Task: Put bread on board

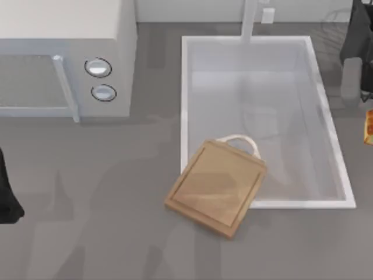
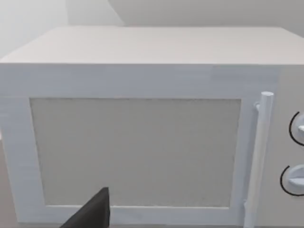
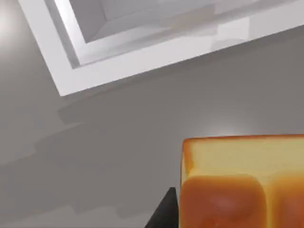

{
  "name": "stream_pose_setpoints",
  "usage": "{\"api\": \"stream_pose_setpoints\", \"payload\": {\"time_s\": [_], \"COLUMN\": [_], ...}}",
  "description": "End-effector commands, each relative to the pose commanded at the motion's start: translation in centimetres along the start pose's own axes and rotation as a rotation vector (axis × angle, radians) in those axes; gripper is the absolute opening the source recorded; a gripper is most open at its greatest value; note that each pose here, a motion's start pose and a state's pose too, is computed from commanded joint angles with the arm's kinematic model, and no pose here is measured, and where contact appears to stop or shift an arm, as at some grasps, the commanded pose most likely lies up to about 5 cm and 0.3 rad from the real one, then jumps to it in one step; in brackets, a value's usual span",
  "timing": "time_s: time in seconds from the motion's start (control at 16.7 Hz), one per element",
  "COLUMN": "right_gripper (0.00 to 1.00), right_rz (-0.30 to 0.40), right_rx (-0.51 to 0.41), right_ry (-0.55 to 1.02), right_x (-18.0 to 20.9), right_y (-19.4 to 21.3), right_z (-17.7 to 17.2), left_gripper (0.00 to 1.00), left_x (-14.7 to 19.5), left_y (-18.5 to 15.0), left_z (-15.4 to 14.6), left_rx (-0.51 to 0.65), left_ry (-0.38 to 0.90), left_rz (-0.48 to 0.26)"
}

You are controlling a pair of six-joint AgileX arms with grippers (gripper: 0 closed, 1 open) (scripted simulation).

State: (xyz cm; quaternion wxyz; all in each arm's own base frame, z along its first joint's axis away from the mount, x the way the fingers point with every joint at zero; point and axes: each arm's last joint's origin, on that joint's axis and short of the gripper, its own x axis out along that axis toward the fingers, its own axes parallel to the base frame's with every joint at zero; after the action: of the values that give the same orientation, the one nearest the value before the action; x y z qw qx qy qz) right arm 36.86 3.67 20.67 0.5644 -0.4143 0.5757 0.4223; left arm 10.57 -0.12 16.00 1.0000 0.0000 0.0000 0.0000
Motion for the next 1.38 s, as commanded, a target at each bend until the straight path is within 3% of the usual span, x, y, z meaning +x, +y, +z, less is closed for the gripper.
{"api": "stream_pose_setpoints", "payload": {"time_s": [0.3,0.54,1.38], "right_gripper": [0.00,0.00,0.00], "right_rz": [0.004,-0.014,-0.020], "right_rx": [-0.187,-0.258,-0.263], "right_ry": [0.007,-0.004,-0.009], "right_x": [1.4,2.1,3.9], "right_y": [4.1,8.4,9.1], "right_z": [14.3,21.1,22.0], "left_gripper": [1.00,1.00,1.00], "left_x": [0.0,0.0,0.0], "left_y": [0.0,0.0,0.0], "left_z": [0.0,0.0,0.0], "left_rx": [0.000,0.000,0.000], "left_ry": [0.000,0.000,0.000], "left_rz": [0.000,0.000,0.000]}}
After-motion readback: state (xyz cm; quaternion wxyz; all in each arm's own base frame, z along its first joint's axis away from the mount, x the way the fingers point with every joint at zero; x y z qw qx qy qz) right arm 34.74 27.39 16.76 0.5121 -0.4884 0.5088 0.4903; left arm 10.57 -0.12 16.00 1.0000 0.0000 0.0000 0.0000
